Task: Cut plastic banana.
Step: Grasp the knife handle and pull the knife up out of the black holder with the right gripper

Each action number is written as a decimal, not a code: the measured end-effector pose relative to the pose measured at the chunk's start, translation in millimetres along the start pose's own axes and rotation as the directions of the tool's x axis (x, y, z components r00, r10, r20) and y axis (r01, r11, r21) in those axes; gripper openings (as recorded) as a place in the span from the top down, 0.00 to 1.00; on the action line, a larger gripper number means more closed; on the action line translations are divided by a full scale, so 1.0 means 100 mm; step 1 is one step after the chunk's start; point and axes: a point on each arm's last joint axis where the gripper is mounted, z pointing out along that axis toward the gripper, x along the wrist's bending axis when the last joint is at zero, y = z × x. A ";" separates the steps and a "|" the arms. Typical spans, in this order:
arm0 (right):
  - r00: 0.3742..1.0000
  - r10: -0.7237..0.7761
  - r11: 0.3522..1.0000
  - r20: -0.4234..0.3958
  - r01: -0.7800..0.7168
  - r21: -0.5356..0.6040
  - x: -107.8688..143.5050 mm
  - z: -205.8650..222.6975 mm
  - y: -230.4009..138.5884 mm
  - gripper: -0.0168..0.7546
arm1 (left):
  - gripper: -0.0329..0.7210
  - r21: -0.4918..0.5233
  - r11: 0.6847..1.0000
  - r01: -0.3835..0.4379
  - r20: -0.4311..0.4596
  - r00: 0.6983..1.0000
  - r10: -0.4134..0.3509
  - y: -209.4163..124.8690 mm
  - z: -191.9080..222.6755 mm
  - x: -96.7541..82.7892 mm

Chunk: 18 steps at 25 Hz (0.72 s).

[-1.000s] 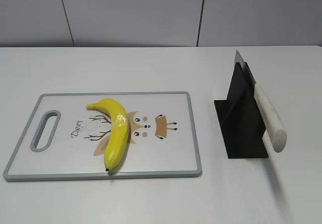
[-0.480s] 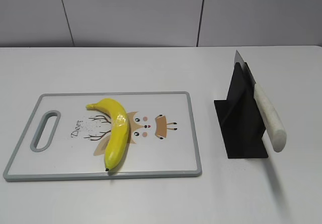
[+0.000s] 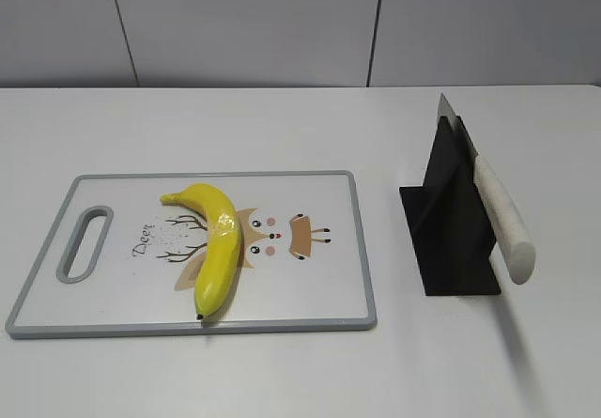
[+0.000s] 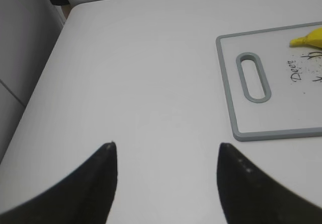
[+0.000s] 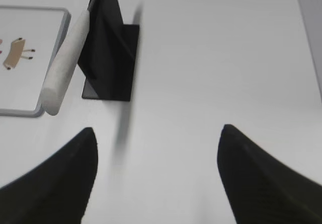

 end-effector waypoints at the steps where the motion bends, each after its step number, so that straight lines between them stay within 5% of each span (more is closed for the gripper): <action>1: 1.000 -0.002 0.999 -0.009 0.002 0.043 0.01 0.05 0.06 0.25 | 0.19 0.000 1.000 0.000 0.000 1.000 0.000 0.00 0.00 0.00; 10: 0.997 0.009 0.944 -0.083 0.019 0.330 0.17 0.59 0.41 0.25 | 0.19 0.000 1.000 0.000 0.000 1.000 0.000 0.00 0.00 0.00; 18: 0.968 -0.096 0.864 -0.232 0.197 0.463 0.67 1.04 0.59 0.25 | 0.19 0.000 1.000 0.001 0.000 1.000 -0.001 0.00 0.00 0.00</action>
